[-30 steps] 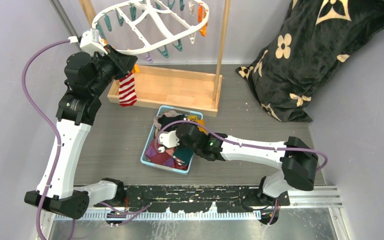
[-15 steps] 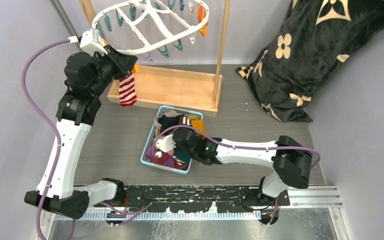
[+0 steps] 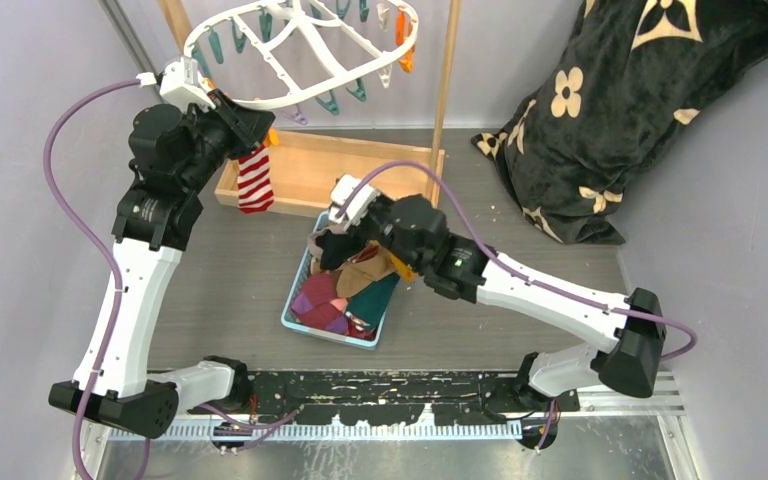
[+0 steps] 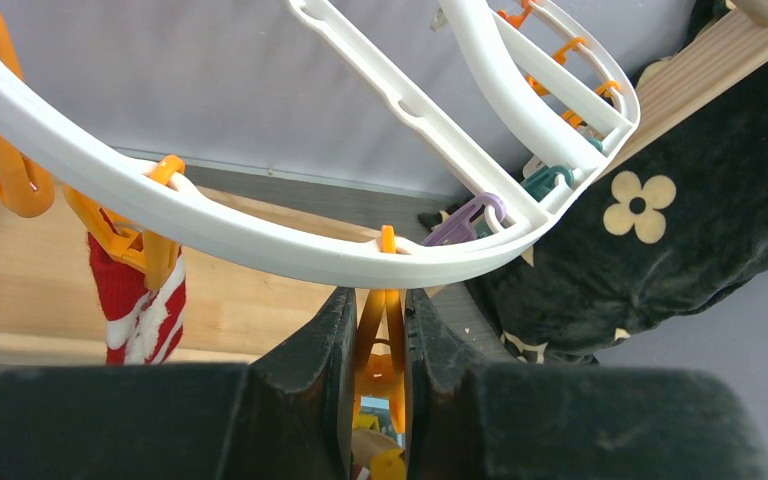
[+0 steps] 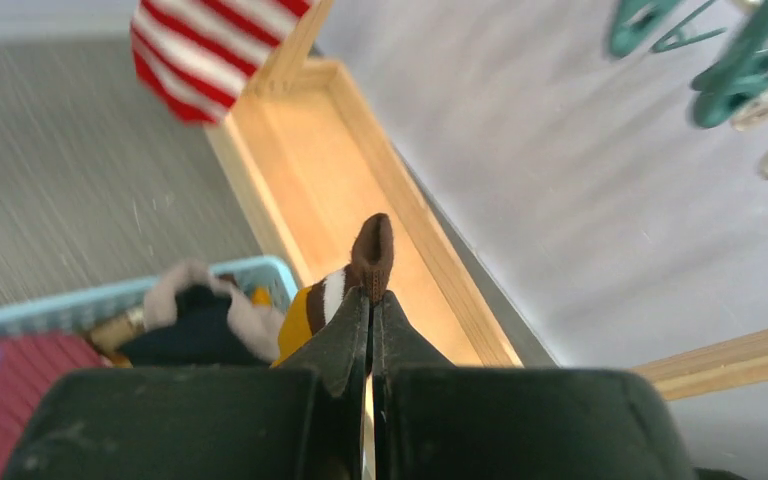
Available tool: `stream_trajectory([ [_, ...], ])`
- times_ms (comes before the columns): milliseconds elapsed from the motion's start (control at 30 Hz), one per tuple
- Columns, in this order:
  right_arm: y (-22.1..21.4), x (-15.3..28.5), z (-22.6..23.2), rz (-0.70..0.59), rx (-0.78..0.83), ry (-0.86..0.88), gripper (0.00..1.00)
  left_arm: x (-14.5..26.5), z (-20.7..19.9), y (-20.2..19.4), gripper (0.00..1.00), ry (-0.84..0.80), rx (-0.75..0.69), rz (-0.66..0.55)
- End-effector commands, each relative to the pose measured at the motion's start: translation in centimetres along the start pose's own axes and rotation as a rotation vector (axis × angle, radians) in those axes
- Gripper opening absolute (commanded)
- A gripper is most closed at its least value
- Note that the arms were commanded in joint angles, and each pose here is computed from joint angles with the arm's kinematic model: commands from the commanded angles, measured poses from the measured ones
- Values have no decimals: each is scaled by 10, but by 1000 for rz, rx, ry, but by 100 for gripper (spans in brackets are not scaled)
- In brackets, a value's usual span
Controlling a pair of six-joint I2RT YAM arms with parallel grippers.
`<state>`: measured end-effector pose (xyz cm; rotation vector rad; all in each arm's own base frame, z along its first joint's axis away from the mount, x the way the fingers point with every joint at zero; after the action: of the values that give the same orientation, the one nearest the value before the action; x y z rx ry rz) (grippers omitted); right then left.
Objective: Clip the socks to the hanger
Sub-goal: Pick up the sock from the bin, then clamp the sock onto the hanger.
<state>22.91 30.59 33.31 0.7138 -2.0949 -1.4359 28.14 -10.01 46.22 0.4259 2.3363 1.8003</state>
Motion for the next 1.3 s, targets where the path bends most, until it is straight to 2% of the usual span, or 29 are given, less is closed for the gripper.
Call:
stream_trajectory([
  [0,54,6,-15,-212,-307,49,1,10,-9,18,7,-41,-9,-54],
  [200,80,2,-15,-284,-421,135,1,10,-9,15,7,-52,-6,-48],
  [433,80,-25,-8,-361,-476,75,1,10,-9,15,7,-41,4,-50],
  [767,100,-64,18,-467,-388,-112,1,10,-2,17,5,23,10,-65],
  [1267,122,-84,23,-536,-398,-160,1,9,0,20,3,45,4,-81],
])
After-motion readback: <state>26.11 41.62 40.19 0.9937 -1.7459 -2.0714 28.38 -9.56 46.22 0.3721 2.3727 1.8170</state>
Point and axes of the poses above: each gripper's point midway between its finger pads, its own x axis back along the fingers, its own z axis along the line the jaws close on, y = z × x, the point moved 7 cm from there along x, back along the fingers, and after that the axes turned 15 degrees about -x, right-handed, at the moved point
